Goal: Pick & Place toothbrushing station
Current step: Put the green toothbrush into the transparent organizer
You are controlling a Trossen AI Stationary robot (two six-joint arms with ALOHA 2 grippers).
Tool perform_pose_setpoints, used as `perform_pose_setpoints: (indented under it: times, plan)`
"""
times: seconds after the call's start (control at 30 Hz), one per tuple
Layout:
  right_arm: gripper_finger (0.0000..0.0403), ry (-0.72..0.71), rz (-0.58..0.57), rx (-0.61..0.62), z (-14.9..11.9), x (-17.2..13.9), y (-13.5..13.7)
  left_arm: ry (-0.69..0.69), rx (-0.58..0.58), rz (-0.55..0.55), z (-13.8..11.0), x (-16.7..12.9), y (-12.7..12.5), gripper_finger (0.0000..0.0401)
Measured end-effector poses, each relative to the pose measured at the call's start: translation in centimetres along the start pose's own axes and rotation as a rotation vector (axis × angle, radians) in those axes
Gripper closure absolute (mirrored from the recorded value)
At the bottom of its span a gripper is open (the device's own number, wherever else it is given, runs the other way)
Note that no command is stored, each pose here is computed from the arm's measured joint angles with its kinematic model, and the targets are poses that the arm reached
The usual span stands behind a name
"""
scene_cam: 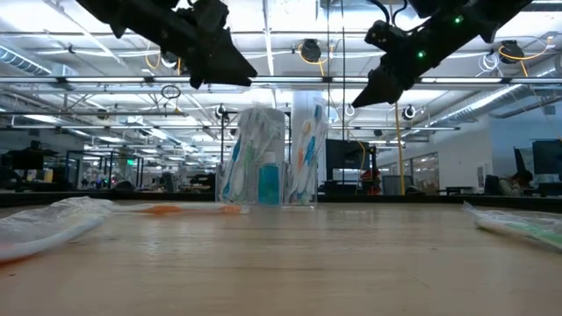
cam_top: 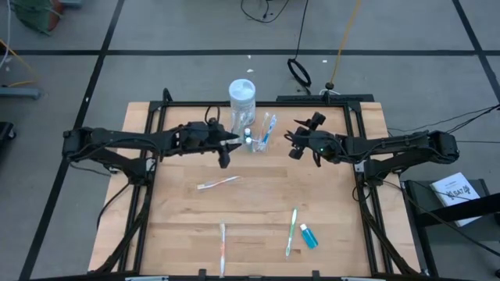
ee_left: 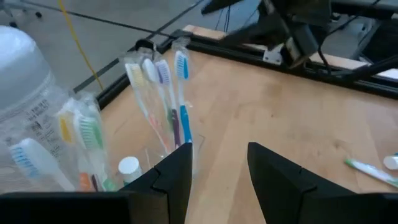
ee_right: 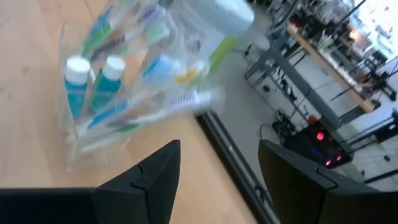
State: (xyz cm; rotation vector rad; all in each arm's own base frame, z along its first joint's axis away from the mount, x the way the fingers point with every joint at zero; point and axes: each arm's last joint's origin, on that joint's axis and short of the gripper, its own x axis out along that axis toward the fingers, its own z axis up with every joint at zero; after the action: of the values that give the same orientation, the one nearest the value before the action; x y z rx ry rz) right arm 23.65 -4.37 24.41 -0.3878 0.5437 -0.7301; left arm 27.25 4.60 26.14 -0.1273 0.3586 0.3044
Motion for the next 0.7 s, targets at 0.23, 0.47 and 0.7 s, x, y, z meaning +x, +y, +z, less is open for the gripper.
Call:
perform_pose_setpoints:
  times: [0.23, 0.47, 0.7]
  plan:
    - [0.0195, 0.101, 0.041, 0.072, -1.2, -0.2, 0.5, -0.031, 0.056, -0.003, 0.5, -0.7, 0.0, 0.0240]
    - [0.0195, 0.059, 0.338, 0.199, -0.7, -1.8, 2.8, -0.060, 0.149, 0.036, 0.8, -0.6, 0.4, 0.0240]
    - [0.0195, -0.040, 0.454, 0.269, 0.5, -2.5, 6.1, -0.112, 0.221, 0.131, 1.4, -0.6, 0.9, 0.0240]
